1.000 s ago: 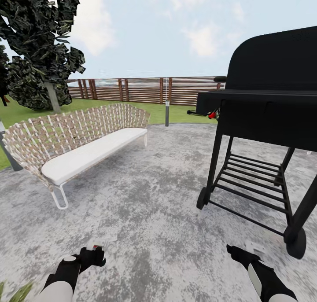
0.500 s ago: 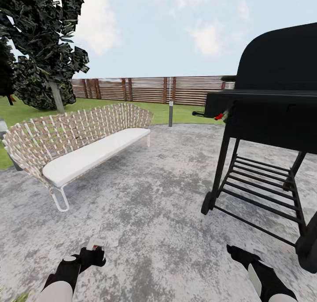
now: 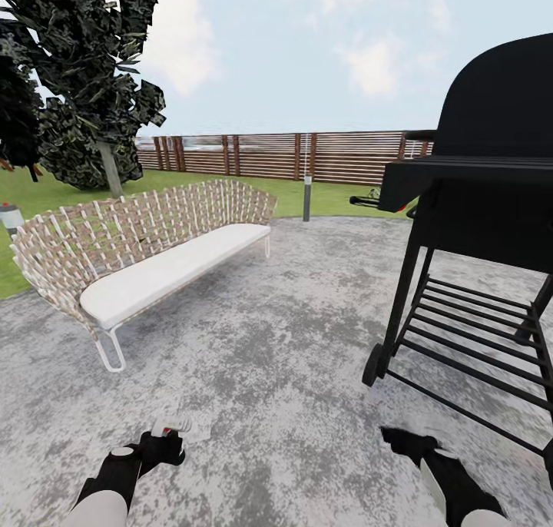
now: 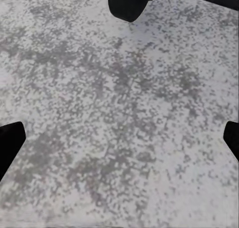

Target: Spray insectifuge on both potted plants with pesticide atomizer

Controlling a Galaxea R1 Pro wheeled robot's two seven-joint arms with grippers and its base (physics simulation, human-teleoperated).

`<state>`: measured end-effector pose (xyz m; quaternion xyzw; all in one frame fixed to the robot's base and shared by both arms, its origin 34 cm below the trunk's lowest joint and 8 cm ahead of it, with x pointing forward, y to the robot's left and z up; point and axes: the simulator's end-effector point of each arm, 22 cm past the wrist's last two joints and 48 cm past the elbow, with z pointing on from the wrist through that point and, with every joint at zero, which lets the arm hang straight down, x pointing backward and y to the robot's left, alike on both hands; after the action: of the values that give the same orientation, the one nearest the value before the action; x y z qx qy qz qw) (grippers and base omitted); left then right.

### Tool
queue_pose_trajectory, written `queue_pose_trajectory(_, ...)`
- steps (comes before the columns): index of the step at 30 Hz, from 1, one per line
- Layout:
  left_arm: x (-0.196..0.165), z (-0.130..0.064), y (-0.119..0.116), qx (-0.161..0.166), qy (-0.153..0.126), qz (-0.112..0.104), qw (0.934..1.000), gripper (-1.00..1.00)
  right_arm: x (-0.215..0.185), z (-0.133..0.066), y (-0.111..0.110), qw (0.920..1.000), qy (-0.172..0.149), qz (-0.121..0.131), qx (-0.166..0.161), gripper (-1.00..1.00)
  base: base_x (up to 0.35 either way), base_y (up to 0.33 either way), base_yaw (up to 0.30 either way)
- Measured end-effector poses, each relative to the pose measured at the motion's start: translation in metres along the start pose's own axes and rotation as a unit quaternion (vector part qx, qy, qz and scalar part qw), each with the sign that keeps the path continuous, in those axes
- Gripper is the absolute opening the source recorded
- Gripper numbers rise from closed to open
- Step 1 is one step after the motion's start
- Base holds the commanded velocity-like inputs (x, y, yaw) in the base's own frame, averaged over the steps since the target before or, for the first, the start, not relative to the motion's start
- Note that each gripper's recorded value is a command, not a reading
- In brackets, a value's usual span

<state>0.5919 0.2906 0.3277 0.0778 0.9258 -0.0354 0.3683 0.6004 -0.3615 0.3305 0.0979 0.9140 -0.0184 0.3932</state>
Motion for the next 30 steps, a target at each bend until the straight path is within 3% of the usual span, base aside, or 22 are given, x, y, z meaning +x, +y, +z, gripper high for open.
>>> queue_pose_trajectory(2, 0.000, 0.000, 0.000, 0.000, 0.000, 0.000, 1.0000, -1.00, 0.001, 0.001, 0.012, 0.9995, 0.003, -0.030, -0.011, 1.00, 0.000, 0.000, 0.000)
queue_pose_trajectory(5, 0.000, 0.000, 0.000, 0.000, 0.000, 0.000, 1.0000, -1.00, 0.002, 0.001, 0.018, 0.9990, 0.004, -0.042, -0.016, 1.00, 0.000, 0.000, 0.000)
queue_pose_trajectory(30, 0.001, 0.000, 0.001, -0.001, 0.001, 0.000, 1.0000, -1.00, 0.005, 0.001, 0.019, 0.9988, 0.007, -0.045, -0.017, 1.00, 0.141, 0.000, 0.017)
